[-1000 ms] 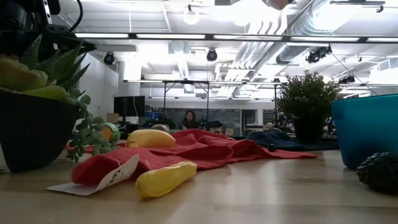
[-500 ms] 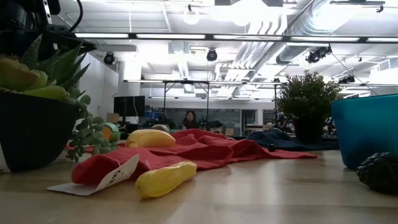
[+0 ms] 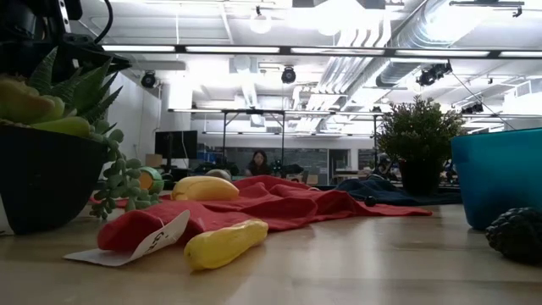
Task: Pick and placing Produce into tupperware
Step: Put the croissant into the blue bin
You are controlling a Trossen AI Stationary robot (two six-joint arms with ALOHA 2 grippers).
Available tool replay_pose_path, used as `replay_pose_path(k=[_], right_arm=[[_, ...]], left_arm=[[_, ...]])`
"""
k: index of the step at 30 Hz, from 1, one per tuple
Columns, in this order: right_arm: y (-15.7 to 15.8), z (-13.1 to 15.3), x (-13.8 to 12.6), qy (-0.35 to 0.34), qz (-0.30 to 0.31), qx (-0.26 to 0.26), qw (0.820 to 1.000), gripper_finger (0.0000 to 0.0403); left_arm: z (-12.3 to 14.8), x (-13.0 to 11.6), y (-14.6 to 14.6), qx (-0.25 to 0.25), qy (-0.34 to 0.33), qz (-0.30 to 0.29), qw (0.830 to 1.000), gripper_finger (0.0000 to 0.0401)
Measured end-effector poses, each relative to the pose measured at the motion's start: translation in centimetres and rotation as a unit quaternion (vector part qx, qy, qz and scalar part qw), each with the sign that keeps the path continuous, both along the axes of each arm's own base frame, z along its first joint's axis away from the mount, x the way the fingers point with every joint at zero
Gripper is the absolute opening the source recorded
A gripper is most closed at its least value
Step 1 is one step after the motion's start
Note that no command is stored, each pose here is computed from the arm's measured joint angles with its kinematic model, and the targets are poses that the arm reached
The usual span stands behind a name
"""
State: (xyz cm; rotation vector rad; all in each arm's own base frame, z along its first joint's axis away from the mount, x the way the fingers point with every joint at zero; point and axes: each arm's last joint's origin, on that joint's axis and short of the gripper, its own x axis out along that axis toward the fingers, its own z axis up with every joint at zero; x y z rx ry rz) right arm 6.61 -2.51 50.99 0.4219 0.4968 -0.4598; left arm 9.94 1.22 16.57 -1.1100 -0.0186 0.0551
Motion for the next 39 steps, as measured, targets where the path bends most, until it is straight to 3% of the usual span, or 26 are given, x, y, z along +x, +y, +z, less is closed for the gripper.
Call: replay_pose_path(k=[7,14,22,29,34,39], right_arm=[[0.1,-0.6,0.7,-0.015,0.054,0.022,0.998,0.019],[-0.5,-3.7,3.3,-0.006,0.111,0.056,0.992,0.019],[0.8,-8.7,5.2,0.0,0.202,0.14,0.969,0.019],[2.6,-12.4,6.6,0.015,0.249,0.175,0.952,0.019],[4.3,-13.5,7.6,0.0,0.291,0.193,0.937,0.019],[6.0,-13.1,8.1,-0.029,0.32,0.176,0.93,0.019]], left_arm=[[0.0,0.0,0.0,0.0,0.0,0.0,1.0,0.0001],[0.0,0.0,0.0,0.0,0.0,0.0,1.0,0.0001],[0.0,0.0,0.0,0.0,0.0,0.0,1.0,0.0001],[0.0,0.0,0.0,0.0,0.0,0.0,1.0,0.0001],[0.0,0.0,0.0,0.0,0.0,0.0,1.0,0.0001],[0.0,0.0,0.0,0.0,0.0,0.0,1.0,0.0001]])
